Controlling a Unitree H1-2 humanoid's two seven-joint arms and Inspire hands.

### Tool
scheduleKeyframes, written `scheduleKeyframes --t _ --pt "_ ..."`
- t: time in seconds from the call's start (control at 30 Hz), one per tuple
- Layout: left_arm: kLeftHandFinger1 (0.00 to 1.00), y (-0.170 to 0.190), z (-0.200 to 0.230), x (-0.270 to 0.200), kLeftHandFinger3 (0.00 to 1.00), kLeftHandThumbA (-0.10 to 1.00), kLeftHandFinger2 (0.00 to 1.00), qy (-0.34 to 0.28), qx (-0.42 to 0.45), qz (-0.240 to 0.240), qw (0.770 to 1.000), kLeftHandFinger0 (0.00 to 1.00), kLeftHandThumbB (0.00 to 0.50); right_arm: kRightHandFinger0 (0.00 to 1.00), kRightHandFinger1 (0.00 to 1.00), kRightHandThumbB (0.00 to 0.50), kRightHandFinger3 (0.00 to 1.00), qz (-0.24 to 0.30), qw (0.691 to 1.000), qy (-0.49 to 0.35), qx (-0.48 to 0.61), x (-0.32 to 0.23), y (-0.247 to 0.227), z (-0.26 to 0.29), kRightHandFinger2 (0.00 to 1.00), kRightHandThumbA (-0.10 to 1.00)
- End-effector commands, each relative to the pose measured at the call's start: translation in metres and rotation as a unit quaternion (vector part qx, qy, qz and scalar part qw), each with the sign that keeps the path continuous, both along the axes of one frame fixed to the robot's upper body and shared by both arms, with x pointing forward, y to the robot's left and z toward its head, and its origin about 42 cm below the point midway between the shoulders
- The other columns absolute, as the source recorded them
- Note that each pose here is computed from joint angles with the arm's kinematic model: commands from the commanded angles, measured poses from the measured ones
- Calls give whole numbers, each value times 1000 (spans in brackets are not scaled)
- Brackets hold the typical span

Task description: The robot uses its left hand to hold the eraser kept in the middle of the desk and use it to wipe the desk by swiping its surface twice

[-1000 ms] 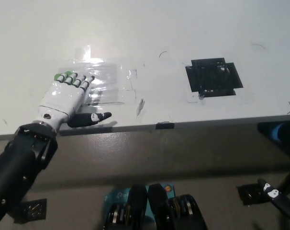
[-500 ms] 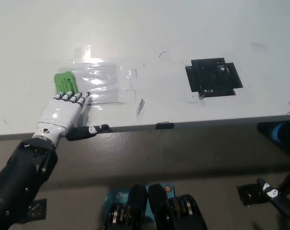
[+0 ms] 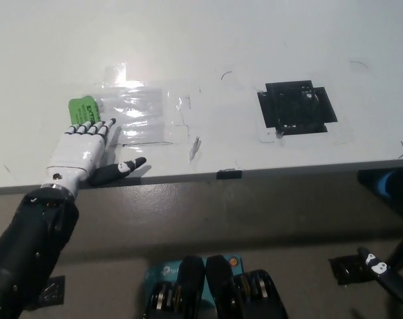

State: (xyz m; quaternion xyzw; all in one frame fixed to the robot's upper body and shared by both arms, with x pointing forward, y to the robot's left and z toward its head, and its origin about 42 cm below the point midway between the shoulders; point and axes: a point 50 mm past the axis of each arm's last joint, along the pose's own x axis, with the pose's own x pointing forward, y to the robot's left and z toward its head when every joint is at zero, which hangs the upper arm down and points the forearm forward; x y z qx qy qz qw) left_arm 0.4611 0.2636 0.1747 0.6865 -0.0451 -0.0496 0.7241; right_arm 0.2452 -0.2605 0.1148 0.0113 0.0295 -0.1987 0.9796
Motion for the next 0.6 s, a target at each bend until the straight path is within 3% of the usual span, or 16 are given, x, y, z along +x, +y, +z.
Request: scheduleKeyframes --t 0.0,0.17,0.23,0.33,0.4,0.47,0.5,0.53,0.57 --pt "1000 -7 -3 -1 1000 1000 1000 -18 -51 2 999 1000 399 983 1000 55 1000 -5 999 -44 -13 1 -2 10 1000 1000" --pt "1000 -13 -20 -9 1000 1000 1000 -7 -102 3 995 1000 434 993 1000 72 1000 -3 999 -49 -10 0 -3 9 1000 1000" --pt "1000 -14 -23 -12 1000 1000 1000 -12 -121 3 993 1000 445 992 1000 35 1000 -6 999 -46 -8 0 -3 10 1000 1000" --pt "1000 -14 -28 -13 1000 1000 1000 -15 -144 6 989 1000 441 984 1000 17 1000 -7 999 -44 -4 0 -2 10 1000 1000" --pt "1000 -13 -32 -16 1000 1000 1000 -12 -169 10 985 1000 396 1000 1000 0 1000 -5 999 -46 -12 0 -3 10 1000 1000" --pt "1000 -13 -34 -17 1000 1000 1000 -13 -176 11 984 1000 384 996 1000 0 1000 -5 999 -47 -14 0 -3 10 1000 1000" --pt "1000 -13 -38 -19 1000 1000 1000 -9 -190 18 981 1000 362 998 1000 30 1000 -9 999 -45 -13 0 -4 11 1000 1000" --pt "1000 -12 -40 -20 1000 1000 1000 -12 -207 21 978 1000 343 1000 1000 2 1000 -10 999 -46 -11 0 -4 10 1000 1000" --pt "1000 -12 -42 -20 1000 1000 1000 -8 -216 25 976 1000 340 1000 1000 32 1000 -11 999 -48 -9 0 -4 10 1000 1000"
